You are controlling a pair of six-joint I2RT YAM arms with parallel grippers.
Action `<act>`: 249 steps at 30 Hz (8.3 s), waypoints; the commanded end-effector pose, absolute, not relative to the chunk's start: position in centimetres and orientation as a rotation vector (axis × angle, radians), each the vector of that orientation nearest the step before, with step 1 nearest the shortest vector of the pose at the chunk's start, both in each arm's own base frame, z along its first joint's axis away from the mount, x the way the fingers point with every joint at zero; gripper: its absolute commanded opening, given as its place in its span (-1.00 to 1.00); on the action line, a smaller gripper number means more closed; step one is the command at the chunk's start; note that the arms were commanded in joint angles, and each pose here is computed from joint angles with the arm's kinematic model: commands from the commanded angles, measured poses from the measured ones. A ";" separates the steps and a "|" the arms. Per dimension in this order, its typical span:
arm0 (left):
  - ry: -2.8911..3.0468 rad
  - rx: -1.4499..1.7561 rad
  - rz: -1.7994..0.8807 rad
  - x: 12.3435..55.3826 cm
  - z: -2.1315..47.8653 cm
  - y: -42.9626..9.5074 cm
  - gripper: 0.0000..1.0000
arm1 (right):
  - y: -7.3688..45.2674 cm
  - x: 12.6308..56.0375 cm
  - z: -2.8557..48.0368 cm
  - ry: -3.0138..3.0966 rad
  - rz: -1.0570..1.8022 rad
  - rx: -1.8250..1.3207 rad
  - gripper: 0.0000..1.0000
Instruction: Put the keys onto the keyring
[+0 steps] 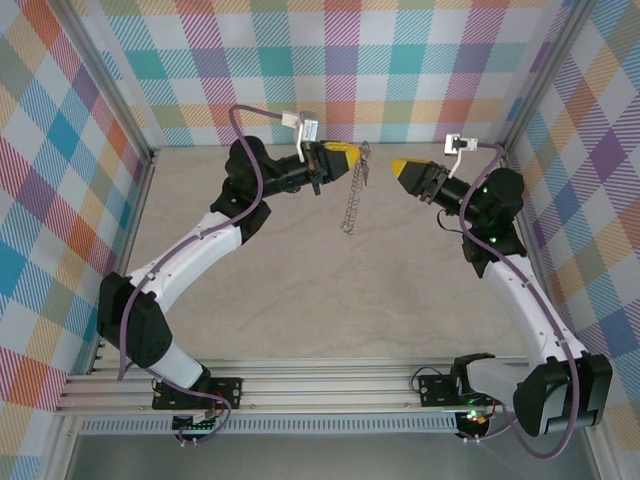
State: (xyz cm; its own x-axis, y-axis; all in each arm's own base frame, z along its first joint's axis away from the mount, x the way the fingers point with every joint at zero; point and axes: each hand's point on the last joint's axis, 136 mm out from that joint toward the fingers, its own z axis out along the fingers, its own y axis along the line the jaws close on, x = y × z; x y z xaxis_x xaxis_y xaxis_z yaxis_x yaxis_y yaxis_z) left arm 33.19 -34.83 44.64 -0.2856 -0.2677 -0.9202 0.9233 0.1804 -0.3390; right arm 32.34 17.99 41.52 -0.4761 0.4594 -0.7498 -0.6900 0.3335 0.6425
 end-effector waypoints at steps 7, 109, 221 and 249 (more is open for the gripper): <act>1.262 0.571 -1.492 34.2 46.7 -34.3 -1.00 | 19.1 32.5 44.4 1.386 1.428 -0.195 0.07; 1.234 0.498 -1.588 34.2 47.1 -34.4 -1.00 | 23.4 32.8 45.6 1.349 1.565 -0.323 -0.81; 1.621 1.168 -1.534 38.3 39.1 -34.0 -0.33 | 25.0 38.4 38.4 1.585 1.569 -0.752 -1.00; 1.602 1.137 -1.477 38.1 40.5 -34.1 -1.00 | 23.8 38.1 38.2 1.591 1.556 -0.667 -0.71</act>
State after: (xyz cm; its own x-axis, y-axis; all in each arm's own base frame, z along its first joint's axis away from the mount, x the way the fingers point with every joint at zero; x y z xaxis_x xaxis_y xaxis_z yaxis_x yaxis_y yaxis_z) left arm 39.33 -34.30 37.71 -0.4531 0.1901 -0.8709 0.8869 -0.0020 -0.4619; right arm 38.62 24.63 36.97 -0.5796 0.1272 -0.8049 -0.7998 0.1008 0.5918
